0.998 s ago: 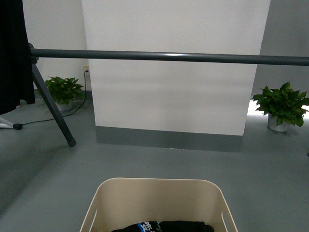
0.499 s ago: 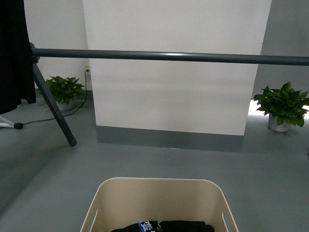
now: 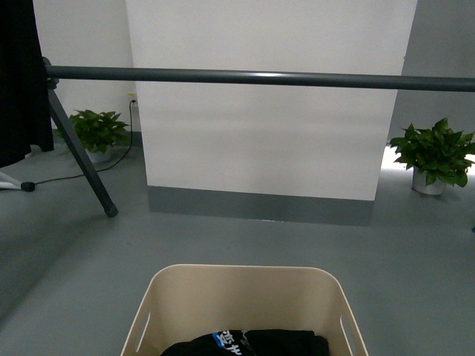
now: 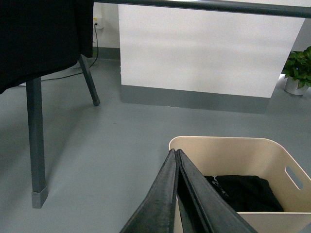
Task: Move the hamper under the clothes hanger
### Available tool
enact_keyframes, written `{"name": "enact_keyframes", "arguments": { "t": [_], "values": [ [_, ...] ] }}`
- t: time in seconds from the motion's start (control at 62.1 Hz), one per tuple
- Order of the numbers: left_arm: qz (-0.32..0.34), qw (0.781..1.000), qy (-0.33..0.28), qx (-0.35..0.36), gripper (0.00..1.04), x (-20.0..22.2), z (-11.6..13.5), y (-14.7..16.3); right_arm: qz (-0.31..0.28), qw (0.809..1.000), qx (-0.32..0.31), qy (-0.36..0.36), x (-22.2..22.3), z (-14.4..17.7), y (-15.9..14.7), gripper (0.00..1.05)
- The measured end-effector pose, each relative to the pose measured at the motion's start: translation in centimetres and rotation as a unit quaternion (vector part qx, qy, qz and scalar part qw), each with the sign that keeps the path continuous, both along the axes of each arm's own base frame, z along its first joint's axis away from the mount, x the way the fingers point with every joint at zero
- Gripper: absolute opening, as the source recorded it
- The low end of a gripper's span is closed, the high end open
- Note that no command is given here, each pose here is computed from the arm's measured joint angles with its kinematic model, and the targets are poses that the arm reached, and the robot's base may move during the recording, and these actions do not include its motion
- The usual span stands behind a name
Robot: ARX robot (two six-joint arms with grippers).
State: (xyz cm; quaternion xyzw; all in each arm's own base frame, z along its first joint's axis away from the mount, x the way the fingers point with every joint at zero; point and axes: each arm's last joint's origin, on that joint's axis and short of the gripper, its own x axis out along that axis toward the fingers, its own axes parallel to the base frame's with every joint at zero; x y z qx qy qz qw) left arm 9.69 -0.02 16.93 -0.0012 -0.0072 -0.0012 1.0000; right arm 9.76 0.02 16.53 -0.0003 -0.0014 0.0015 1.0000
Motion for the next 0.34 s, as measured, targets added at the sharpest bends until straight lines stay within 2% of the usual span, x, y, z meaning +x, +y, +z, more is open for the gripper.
{"name": "enact_keyframes", "arguments": {
  "t": [0.145,0.161,0.258,0.338],
  "values": [
    [0.0,1.0,0.0,0.0,0.33,0.0,0.0,0.0,0.0,1.0,0.0,0.0,0.0,0.0,0.0,0.29],
    [0.0,1.0,0.0,0.0,0.38,0.0,0.0,0.0,0.0,1.0,0.0,0.0,0.0,0.0,0.0,0.33],
    [0.0,1.0,0.0,0.0,0.52,0.0,0.0,0.0,0.0,1.0,0.0,0.0,0.0,0.0,0.0,0.47],
    [0.0,1.0,0.0,0.0,0.7,0.0,0.0,0.0,0.0,1.0,0.0,0.0,0.0,0.0,0.0,0.66]
  ]
}}
